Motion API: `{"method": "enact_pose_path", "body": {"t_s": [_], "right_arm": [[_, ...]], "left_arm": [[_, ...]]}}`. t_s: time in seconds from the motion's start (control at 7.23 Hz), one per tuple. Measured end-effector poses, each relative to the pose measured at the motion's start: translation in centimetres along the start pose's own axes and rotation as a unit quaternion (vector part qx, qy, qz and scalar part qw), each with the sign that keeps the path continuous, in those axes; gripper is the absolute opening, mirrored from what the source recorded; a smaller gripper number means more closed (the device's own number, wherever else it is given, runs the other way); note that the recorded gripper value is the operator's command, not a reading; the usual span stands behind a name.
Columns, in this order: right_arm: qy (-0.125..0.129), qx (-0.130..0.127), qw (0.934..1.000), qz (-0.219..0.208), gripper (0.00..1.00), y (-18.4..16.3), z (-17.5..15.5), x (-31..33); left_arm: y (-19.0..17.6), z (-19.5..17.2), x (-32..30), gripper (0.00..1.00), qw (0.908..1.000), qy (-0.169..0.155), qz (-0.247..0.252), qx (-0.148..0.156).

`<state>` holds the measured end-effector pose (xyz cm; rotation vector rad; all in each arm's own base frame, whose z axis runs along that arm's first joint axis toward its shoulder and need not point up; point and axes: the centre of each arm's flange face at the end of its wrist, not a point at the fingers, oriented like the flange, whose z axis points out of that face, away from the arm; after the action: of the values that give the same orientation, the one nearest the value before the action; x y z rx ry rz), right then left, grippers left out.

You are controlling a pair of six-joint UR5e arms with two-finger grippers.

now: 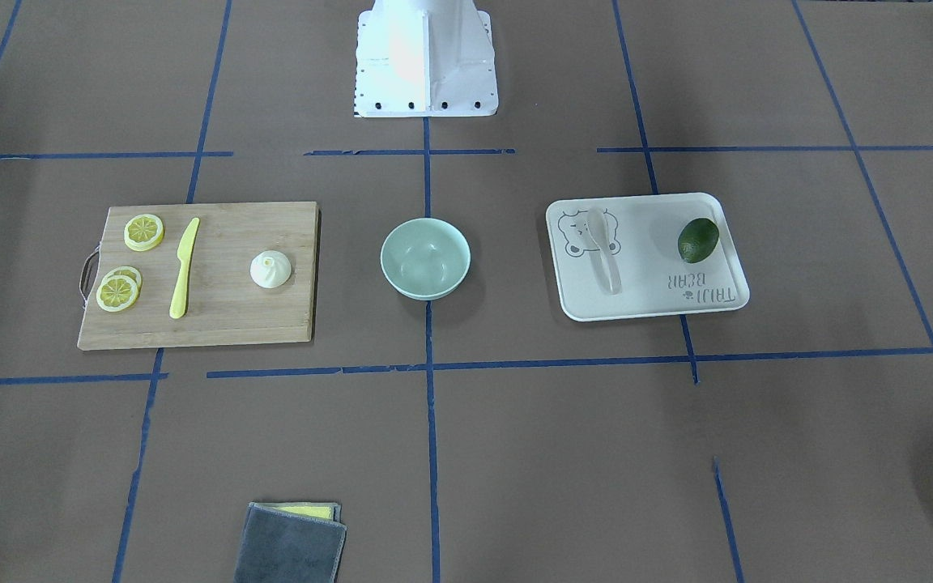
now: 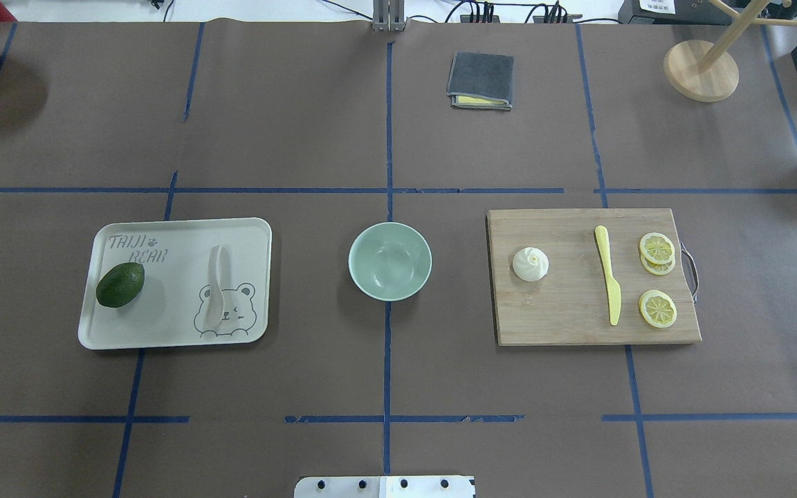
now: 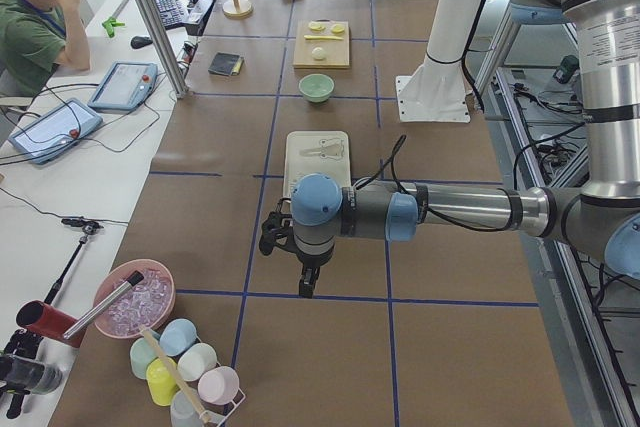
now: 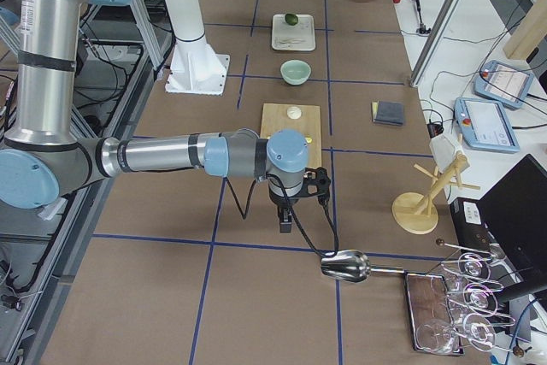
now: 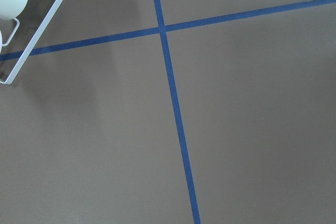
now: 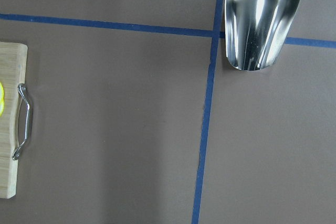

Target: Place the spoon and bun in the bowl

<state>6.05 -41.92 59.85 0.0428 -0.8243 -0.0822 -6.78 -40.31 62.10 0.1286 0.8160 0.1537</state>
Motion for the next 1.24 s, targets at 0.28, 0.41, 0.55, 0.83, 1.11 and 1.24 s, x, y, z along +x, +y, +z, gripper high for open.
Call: {"method": "enact_pose_path", "body": {"t_s": [0.28, 0.41, 0.55, 0.83, 1.11, 1.24], "right_arm": [[-0.001, 0.0, 1.0, 0.001, 1.0, 0.0, 0.0, -0.1], [-0.002, 0.002, 1.0, 0.0, 1.0, -0.1, -0.1, -0.2], [-0.002, 0.003, 1.0, -0.002, 1.0, -0.1, -0.2, -0.3], [0.0, 0.01, 0.9999, -0.009, 1.0, -1.1, -0.8, -0.9], [0.004, 0.031, 0.9991, -0.03, 1.0, -4.2, -2.7, -2.7], [0.005, 0.039, 0.9985, -0.039, 1.0, -5.1, -3.3, -3.4]], "left_arm": [[-0.6, -0.8, 0.7, 1.0, 0.9999, -0.002, 0.01, 0.009], [-0.8, -0.9, 0.8, 1.0, 0.9999, -0.002, 0.012, 0.011], [-1.1, -1.2, 1.0, 1.0, 0.9997, -0.005, 0.017, 0.015], [-3.5, -2.7, 1.9, 1.0, 0.9977, -0.042, 0.042, 0.032], [-6.8, -4.7, 3.5, 1.0, 0.9922, -0.062, 0.083, 0.07], [-8.2, -5.8, 4.5, 1.0, 0.9844, -0.068, 0.12, 0.11]]}}
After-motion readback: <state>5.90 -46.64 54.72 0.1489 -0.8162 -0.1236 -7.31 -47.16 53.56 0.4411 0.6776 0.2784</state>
